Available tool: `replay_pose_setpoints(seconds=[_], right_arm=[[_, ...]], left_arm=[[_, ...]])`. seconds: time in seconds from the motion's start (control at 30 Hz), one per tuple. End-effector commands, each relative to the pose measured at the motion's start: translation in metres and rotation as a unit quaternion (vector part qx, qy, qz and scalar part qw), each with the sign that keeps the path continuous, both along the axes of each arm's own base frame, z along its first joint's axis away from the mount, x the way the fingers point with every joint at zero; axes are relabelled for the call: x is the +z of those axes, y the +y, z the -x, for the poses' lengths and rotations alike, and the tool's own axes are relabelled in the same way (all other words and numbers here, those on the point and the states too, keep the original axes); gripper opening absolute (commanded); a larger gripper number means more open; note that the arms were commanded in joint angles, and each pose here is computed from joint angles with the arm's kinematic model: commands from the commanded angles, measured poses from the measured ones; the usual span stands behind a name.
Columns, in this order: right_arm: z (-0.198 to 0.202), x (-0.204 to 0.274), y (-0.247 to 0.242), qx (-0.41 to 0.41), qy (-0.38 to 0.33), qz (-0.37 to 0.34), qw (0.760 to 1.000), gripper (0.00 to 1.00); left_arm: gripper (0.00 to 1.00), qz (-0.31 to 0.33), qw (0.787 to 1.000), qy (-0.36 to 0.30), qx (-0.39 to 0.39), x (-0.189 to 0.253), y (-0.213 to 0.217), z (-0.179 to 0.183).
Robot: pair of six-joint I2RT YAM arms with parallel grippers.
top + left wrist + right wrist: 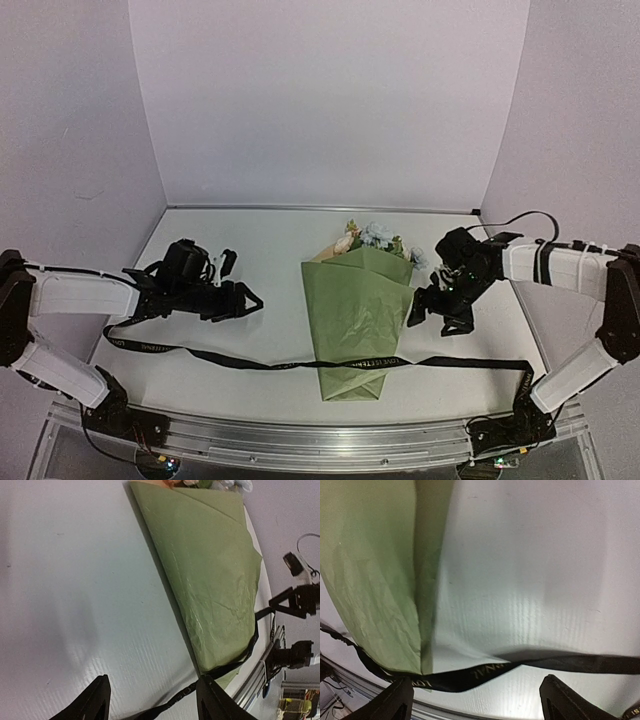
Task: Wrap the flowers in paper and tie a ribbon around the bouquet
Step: Pick up the folded bouquet from the center of the board.
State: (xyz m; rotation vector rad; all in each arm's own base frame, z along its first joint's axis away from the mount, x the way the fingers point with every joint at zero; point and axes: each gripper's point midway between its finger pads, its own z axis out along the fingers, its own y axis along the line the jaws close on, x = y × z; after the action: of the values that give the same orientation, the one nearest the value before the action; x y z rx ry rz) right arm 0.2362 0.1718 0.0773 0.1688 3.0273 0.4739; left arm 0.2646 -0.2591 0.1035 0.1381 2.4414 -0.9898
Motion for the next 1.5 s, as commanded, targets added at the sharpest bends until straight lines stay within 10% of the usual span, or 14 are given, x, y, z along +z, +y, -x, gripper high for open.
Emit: replay_pose_setpoints(seconds=[0.0,0.63,1.03,1.47], right_arm=[[-0.032,0.002,0.049,0.002,-0.036,-0.068,0.997,0.90],[-0.033,-0.060,0.097,-0.045,-0.002,-0.120,0.992,0.75],[-0.046,-0.060,0.106,-0.068,-0.007,-0.133,0.989,0.28],[-0.083,-0.048,0.122,-0.055,-0.033,-0.126,0.990,0.18]], left_arm=[[0.61,0.028,0.995,-0.039,-0.085,0.018,-0.043,0.013],[0.57,0.007,0.973,-0.009,-0.230,-0.017,-0.112,0.061],[0.57,-0.056,0.967,-0.015,-0.250,-0.041,-0.113,0.071],[0.53,-0.089,0.962,-0.009,-0.258,-0.061,-0.102,0.077]])
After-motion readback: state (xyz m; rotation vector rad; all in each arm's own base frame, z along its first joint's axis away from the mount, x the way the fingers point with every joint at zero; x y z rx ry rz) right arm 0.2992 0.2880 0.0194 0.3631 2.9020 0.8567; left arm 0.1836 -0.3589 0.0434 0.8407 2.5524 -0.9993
